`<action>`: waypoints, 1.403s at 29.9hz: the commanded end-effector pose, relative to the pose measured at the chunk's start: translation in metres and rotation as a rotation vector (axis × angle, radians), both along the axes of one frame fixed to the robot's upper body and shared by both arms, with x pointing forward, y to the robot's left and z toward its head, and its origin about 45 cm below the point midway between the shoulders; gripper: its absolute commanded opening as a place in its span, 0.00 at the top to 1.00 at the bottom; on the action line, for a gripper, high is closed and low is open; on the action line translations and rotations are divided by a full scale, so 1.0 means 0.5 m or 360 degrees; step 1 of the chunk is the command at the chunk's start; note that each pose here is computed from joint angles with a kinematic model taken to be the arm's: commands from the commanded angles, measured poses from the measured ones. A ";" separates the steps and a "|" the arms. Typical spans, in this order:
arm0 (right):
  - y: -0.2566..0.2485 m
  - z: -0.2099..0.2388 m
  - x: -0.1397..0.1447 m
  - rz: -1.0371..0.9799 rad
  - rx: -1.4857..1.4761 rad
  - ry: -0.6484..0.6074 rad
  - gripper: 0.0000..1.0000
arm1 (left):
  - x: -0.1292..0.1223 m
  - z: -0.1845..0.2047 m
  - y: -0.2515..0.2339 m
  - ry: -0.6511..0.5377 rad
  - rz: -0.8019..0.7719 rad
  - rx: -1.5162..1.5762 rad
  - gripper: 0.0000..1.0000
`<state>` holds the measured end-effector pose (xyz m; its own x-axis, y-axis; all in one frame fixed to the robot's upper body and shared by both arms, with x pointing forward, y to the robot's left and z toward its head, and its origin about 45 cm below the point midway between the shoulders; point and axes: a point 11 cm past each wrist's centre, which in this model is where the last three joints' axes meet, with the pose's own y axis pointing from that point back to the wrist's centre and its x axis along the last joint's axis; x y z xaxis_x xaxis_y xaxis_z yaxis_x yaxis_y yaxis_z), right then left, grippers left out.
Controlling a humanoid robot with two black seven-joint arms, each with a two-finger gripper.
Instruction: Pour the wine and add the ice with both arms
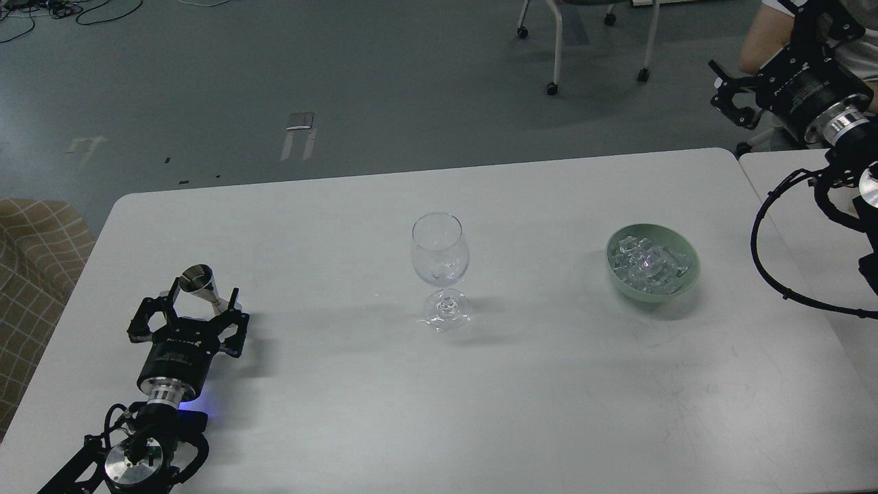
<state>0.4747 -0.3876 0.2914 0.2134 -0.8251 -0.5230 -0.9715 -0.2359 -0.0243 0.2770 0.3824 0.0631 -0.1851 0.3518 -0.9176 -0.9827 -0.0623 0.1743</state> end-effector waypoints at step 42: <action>-0.002 -0.003 0.000 -0.0002 0.0004 0.0004 0.00 | 0.026 0.111 -0.015 -0.0105 -0.0196 0.0066 0.18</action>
<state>0.4744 -0.3887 0.2898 0.2112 -0.8248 -0.5244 -0.9717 -0.2351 -0.0217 0.2891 0.3784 0.1169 -0.0743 0.4090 -0.9095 -0.9934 0.0492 0.1032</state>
